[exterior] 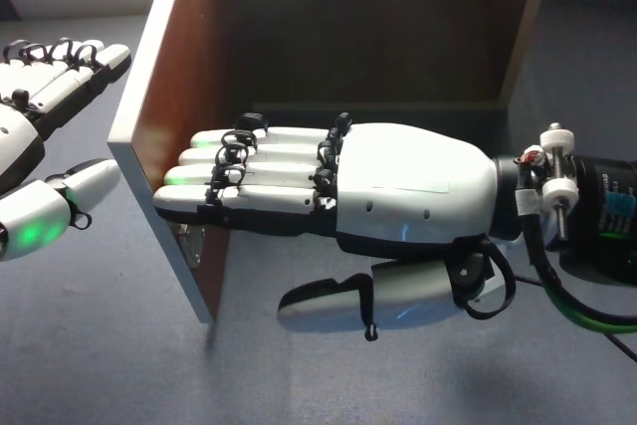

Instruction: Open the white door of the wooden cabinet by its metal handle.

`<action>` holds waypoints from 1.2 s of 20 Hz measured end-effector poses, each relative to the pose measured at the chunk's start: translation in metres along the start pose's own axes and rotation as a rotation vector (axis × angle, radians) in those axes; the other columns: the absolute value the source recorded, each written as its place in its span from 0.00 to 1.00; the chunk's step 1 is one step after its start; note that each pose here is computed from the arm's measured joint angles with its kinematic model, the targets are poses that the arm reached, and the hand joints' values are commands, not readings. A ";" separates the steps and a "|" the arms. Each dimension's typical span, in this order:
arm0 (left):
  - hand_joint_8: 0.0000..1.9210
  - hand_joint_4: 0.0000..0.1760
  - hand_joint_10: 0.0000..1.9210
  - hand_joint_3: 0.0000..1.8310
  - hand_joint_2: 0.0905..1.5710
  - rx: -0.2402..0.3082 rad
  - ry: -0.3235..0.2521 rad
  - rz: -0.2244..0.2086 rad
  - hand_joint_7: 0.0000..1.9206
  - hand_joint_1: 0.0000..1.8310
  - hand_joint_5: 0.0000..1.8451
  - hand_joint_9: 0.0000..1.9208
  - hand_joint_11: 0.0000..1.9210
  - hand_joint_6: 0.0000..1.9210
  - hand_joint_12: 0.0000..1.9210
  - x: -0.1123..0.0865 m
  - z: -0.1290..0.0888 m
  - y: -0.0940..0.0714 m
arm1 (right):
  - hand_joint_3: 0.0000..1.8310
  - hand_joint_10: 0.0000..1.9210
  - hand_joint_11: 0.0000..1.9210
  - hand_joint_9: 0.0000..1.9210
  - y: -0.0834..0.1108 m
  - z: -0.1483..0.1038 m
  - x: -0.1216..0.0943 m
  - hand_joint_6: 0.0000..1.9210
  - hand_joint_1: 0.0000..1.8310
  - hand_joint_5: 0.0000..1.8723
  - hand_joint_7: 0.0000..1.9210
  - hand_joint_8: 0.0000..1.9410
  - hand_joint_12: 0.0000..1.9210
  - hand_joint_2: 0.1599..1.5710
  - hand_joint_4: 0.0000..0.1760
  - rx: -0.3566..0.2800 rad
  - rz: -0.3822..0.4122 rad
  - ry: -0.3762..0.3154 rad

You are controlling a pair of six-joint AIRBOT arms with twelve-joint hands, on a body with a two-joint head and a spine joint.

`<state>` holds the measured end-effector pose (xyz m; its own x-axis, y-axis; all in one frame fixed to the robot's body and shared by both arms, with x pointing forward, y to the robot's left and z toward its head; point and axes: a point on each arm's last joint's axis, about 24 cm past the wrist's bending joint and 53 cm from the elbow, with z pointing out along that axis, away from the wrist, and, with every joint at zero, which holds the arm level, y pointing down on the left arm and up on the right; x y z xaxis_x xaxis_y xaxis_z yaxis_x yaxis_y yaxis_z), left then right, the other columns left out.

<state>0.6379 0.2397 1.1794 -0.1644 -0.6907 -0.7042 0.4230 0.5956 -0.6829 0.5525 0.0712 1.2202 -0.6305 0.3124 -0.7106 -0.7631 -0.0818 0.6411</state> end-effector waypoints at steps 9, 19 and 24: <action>0.00 0.00 0.00 0.00 0.96 0.005 -0.012 -0.013 0.00 0.12 0.01 0.01 0.00 0.00 0.09 0.000 -0.007 -0.003 | 0.00 0.00 0.00 0.00 -0.037 -0.073 -0.059 0.00 0.11 0.01 0.00 0.00 0.00 0.92 0.00 0.216 -0.019 -0.132; 0.00 0.00 0.00 0.00 0.94 0.039 -0.049 -0.022 0.02 0.14 0.03 0.01 0.01 0.00 0.00 -0.010 -0.019 -0.014 | 0.00 0.00 0.01 0.00 -0.043 -0.191 -0.123 0.00 0.08 0.04 0.02 0.00 0.00 0.91 0.00 0.392 -0.035 -0.431; 0.00 0.00 0.00 0.00 0.95 0.068 -0.073 -0.017 0.02 0.15 0.03 0.02 0.00 0.00 0.11 -0.018 -0.026 -0.023 | 0.00 0.00 0.00 0.00 -0.024 -0.226 -0.124 0.00 0.15 0.05 0.03 0.00 0.00 0.94 0.00 0.378 -0.018 -0.555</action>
<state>0.6084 0.2493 1.2030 -0.1073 -0.7299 -0.6751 0.4806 0.5564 -0.6779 0.6163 -0.1797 1.2273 -0.3740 0.7594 -0.5324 -0.6069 0.2336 0.7596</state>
